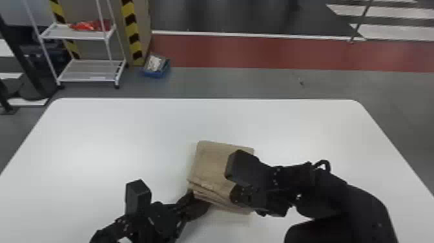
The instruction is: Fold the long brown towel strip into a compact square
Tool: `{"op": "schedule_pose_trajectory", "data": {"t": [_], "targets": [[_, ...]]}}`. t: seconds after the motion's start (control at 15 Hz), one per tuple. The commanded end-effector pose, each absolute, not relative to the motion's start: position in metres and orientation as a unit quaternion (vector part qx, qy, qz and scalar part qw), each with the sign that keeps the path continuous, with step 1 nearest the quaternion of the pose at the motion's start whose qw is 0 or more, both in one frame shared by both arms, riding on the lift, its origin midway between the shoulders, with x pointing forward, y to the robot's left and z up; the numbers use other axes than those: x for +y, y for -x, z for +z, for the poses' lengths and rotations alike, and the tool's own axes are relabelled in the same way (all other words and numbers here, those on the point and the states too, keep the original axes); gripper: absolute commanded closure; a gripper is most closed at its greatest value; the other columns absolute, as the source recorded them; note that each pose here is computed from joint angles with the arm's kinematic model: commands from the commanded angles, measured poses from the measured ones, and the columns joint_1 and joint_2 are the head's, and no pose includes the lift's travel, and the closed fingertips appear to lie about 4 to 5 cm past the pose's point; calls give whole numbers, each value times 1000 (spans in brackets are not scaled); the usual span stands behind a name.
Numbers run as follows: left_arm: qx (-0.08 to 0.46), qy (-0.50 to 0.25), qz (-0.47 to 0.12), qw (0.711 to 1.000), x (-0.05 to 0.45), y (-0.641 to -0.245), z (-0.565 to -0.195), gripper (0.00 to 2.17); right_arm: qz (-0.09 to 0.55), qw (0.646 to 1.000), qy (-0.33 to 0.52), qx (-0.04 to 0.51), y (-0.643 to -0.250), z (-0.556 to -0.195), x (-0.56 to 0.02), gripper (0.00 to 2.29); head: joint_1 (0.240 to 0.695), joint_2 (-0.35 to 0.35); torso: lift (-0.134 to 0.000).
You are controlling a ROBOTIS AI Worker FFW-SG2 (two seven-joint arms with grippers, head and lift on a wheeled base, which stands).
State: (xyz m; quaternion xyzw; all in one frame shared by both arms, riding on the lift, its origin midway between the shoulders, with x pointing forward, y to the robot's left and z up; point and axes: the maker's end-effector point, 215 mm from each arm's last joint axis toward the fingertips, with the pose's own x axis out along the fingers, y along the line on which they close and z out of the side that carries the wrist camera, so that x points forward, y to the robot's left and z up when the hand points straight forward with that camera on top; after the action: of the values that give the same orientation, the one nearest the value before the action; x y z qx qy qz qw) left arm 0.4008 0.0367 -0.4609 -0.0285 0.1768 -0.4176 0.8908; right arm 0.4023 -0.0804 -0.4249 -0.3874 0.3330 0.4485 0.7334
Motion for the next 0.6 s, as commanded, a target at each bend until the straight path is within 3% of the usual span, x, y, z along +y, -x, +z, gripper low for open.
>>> {"op": "schedule_pose_trajectory", "data": {"t": [0.0, 0.07, 0.53], "targets": [[176, 18, -417, 892, 37, -402, -461, 316, 453, 730, 387, 336, -401, -428, -78, 1686, 695, -63, -125], [174, 15, -417, 892, 38, -403, -460, 130, 452, 730, 388, 336, -402, -428, -78, 1686, 695, -61, -125], [175, 11, -384, 906, 58, -416, -461, 130, 446, 727, 393, 343, -403, -431, -86, 1686, 695, -44, -125]]}}
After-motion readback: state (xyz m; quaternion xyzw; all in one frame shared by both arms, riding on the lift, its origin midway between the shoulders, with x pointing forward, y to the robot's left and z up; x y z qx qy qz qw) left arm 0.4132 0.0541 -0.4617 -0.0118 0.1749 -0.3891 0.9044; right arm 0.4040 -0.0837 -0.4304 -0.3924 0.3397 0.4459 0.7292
